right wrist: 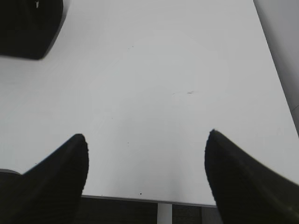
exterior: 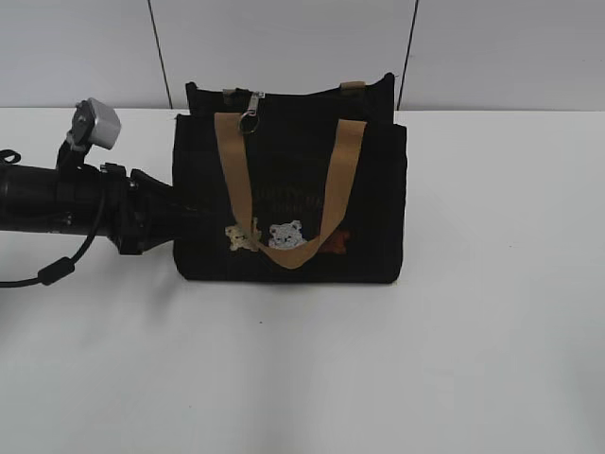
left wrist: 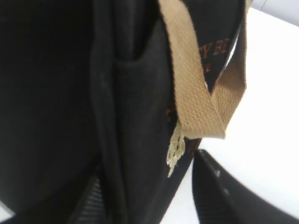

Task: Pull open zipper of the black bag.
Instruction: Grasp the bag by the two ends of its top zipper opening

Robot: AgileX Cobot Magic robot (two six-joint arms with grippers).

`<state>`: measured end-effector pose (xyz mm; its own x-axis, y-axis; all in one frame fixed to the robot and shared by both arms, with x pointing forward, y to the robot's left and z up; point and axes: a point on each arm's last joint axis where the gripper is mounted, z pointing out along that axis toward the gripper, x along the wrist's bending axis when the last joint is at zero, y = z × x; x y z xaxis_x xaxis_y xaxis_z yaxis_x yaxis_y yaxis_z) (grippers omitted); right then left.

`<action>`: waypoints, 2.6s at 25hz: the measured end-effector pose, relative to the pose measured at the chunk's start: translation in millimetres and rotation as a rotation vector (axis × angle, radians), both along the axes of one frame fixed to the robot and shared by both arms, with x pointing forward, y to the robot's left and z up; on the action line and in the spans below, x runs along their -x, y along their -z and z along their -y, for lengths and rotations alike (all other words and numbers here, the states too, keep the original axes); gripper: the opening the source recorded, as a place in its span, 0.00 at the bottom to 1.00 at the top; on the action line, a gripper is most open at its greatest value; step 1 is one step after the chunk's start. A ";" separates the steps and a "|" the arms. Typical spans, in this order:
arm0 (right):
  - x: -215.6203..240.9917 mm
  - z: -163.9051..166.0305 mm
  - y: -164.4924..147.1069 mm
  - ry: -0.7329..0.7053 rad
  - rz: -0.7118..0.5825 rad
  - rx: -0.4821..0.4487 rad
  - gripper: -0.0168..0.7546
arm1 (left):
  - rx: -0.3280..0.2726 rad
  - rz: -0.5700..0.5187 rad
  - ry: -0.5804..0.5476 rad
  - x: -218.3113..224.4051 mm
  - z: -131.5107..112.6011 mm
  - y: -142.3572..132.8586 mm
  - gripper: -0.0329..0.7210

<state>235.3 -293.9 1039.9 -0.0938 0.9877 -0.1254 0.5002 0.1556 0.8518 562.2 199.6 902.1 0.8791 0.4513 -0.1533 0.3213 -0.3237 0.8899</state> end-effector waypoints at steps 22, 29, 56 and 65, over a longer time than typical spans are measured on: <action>-0.4 -4.3 -0.7 -0.029 0.000 -0.045 0.78 | 0.007 -0.010 0.000 0.4 0.8 0.1 0.08; -43.7 -22.2 -25.2 -0.217 -0.074 -0.161 0.78 | 0.007 -0.010 0.000 0.4 0.8 0.1 0.08; -297.1 -152.5 6.7 -0.992 -0.182 -0.214 0.78 | 0.006 -0.011 0.001 0.5 0.8 0.2 0.08; -350.7 -194.9 38.4 -1.006 -0.214 -0.248 0.78 | 0.006 -0.011 0.001 0.5 0.8 0.2 0.08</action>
<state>586.0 -99.0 1001.4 -0.8796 0.4383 0.1850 0.3808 0.4155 0.8261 561.7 198.8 901.9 0.8777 0.4499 -0.1652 0.3305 -0.3185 0.8884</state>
